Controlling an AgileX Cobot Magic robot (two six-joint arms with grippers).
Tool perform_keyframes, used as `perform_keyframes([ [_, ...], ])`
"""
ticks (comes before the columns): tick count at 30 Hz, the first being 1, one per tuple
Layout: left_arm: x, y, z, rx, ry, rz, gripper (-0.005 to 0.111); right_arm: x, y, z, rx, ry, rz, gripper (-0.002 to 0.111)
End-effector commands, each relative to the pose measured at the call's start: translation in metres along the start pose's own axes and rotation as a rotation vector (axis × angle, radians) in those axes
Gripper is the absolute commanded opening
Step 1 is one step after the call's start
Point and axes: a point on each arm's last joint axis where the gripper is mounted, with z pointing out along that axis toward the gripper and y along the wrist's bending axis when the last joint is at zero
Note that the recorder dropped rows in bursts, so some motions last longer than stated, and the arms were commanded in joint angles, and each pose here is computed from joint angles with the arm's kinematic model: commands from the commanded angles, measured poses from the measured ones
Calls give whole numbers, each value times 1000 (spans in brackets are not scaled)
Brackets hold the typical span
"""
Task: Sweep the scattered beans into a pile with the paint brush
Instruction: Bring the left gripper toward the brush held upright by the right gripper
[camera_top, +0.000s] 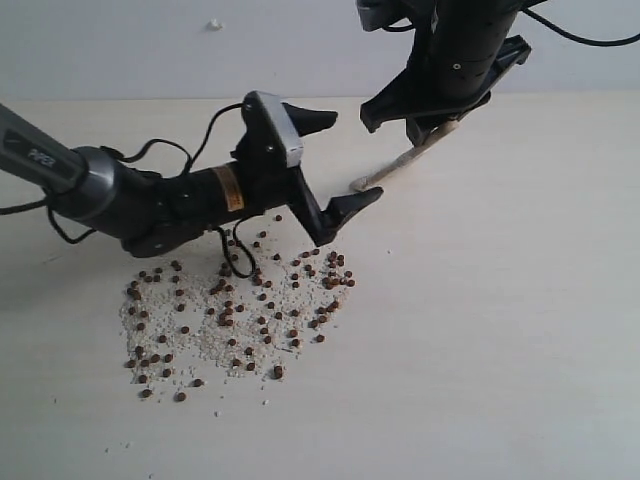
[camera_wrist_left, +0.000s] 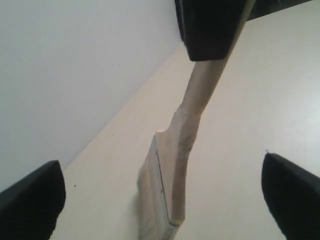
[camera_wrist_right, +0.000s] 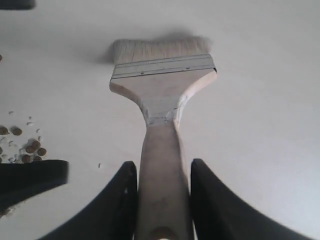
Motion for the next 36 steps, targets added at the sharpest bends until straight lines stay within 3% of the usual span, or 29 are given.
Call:
perform_keyframes([
  [1, -2, -13, 30, 10, 7, -13, 105, -4, 0, -8, -10, -43, 3, 0],
  [6, -3, -22, 53, -1, 10, -21, 105, -4, 1, -8, -16, -41, 7, 0],
  [17, 13, -12, 60, -142, 49, -129, 105, -5, -2, -23, -16, -79, 12, 0],
  [28, 11, -15, 61, -130, 41, -126, 98, -9, -2, -29, -16, -92, 17, 0],
  [33, 7, -25, 66, -105, 34, -125, 85, -9, -2, -29, -16, -91, 17, 0],
  [36, 4, -34, 70, -86, 28, -124, 64, -9, -2, -29, -16, -91, 17, 0],
])
